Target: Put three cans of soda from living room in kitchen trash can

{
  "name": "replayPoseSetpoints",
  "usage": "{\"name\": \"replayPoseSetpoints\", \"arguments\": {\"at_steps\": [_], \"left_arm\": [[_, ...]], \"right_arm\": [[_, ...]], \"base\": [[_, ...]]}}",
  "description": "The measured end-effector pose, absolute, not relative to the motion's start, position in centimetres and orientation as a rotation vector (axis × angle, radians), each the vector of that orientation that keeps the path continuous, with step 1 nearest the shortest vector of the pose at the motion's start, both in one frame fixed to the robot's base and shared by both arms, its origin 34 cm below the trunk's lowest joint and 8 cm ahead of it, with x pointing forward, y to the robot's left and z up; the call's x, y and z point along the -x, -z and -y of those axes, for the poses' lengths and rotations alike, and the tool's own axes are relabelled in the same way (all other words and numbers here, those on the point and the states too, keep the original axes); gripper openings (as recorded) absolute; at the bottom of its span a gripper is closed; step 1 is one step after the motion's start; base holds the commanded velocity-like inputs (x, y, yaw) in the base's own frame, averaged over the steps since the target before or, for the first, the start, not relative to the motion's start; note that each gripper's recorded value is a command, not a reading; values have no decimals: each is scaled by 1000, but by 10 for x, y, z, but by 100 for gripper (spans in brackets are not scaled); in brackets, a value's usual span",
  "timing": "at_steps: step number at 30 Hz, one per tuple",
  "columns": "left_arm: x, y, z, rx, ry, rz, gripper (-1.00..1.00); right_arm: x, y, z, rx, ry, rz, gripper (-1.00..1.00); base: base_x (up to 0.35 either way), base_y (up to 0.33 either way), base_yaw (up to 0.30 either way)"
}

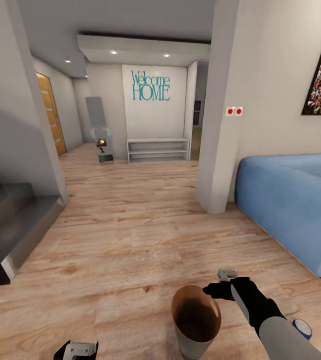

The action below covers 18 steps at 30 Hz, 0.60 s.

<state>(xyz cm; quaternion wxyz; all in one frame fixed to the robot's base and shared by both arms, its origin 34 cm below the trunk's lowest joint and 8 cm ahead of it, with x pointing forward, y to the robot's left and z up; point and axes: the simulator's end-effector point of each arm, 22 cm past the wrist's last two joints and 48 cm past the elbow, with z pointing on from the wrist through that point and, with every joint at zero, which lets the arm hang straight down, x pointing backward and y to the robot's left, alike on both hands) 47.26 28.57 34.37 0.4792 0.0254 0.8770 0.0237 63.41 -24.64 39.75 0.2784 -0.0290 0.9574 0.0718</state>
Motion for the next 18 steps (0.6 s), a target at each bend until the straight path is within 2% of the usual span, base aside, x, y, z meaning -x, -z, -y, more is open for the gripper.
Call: {"name": "replayPoseSetpoints", "arguments": {"at_steps": [18], "left_arm": [[-468, -326, -284, -65, -53, -2140, 100]], "right_arm": [[-629, -380, 243, 84, -199, -2569, 100]], "base": [[0, 0, 0]]}}
